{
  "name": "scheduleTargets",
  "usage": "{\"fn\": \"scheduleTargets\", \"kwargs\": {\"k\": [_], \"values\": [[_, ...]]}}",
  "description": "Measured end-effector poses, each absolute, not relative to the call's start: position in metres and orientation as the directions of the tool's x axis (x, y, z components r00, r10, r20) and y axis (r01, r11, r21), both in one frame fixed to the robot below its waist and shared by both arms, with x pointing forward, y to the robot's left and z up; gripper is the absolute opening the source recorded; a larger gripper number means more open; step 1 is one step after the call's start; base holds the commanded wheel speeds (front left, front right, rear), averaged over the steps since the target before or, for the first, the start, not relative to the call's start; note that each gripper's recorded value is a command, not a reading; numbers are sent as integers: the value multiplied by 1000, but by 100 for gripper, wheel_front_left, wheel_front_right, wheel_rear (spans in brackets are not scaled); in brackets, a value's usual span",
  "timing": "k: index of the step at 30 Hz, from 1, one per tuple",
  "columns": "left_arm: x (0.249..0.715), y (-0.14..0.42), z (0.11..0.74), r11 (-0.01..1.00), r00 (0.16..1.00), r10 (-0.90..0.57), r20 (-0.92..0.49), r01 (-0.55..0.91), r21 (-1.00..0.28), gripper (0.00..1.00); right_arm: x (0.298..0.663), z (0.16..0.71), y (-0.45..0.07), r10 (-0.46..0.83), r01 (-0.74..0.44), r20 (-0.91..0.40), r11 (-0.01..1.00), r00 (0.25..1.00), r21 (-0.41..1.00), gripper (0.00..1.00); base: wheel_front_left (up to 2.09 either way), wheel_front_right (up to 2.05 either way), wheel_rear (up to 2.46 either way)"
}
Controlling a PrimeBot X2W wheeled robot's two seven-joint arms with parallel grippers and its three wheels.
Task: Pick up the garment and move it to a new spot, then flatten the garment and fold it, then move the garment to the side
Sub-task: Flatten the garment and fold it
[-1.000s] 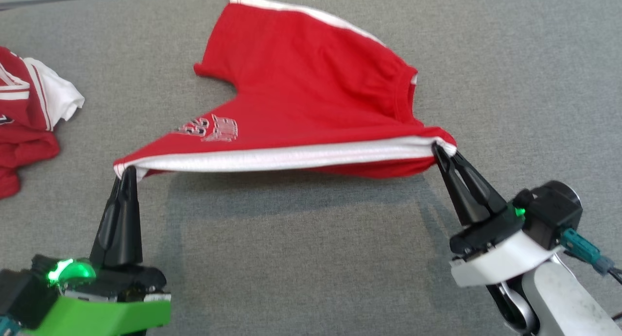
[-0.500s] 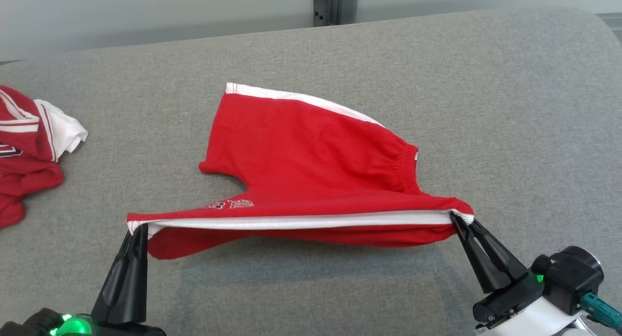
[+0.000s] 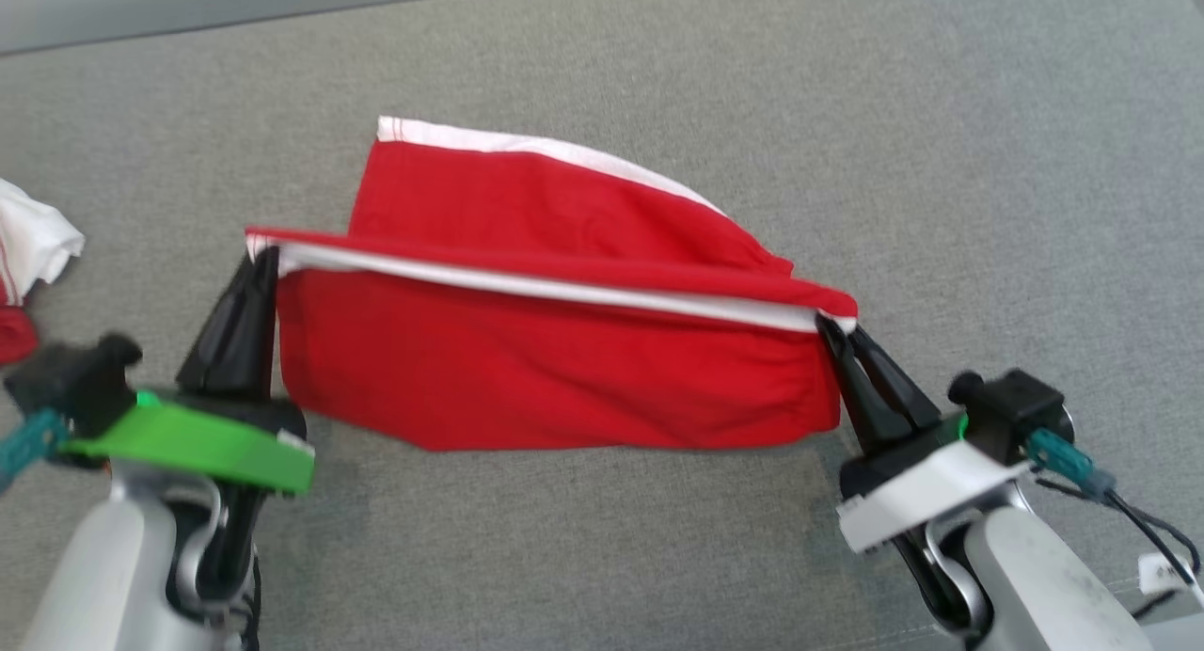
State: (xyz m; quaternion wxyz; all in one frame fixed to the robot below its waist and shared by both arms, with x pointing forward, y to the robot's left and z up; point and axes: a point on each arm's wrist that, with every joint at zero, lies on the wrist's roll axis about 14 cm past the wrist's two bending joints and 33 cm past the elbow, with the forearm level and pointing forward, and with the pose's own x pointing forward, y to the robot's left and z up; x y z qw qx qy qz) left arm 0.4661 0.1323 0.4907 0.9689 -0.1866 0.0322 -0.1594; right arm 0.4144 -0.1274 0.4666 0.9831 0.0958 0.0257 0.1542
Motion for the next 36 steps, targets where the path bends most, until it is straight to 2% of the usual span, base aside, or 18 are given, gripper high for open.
{"fn": "scheduleTargets", "kwargs": {"k": [13, 19, 28, 29, 30, 31, 32, 33, 34, 36], "values": [[561, 111, 407, 906, 915, -354, -195, 283, -315, 0, 473, 419, -125, 272, -242, -109, 943, 956, 228, 0, 0, 0, 0], [581, 103, 379, 909, 898, -357, -258, 271, -315, 0, 483, 403, -129, 256, -224, -139, 952, 957, 210, 0, 0, 0, 0], [598, 86, 376, 907, 886, -384, -261, 307, -289, 0, 487, 400, -134, 232, -202, -141, 959, 962, 199, 0, 0, 0, 0], [599, 84, 376, 906, 884, -387, -263, 312, -285, 0, 487, 401, -134, 228, -198, -139, 960, 964, 199, 13, 0, 0, 0], [599, 83, 377, 906, 884, -389, -258, 317, -281, 4, 487, 401, -135, 224, -195, -138, 960, 965, 199, 36, 0, 0, 0], [601, 82, 379, 905, 887, -391, -247, 321, -280, 27, 488, 402, -136, 221, -192, -135, 961, 966, 198, 52, 0, 0, 0], [602, 81, 382, 904, 889, -391, -236, 323, -280, 41, 488, 403, -137, 216, -188, -132, 962, 967, 199, 80, 0, 0, 0], [602, 79, 384, 902, 891, -394, -227, 328, -279, 89, 489, 405, -138, 211, -183, -127, 963, 969, 199, 100, 0, 0, 0], [602, 77, 386, 900, 890, -399, -222, 334, -279, 100, 490, 407, -140, 205, -178, -122, 964, 971, 198, 100, 0, 0, 0], [600, 75, 389, 898, 889, -405, -214, 343, -275, 100, 491, 412, -143, 192, -169, -108, 967, 975, 192, 100, 0, 0, 0]]}}
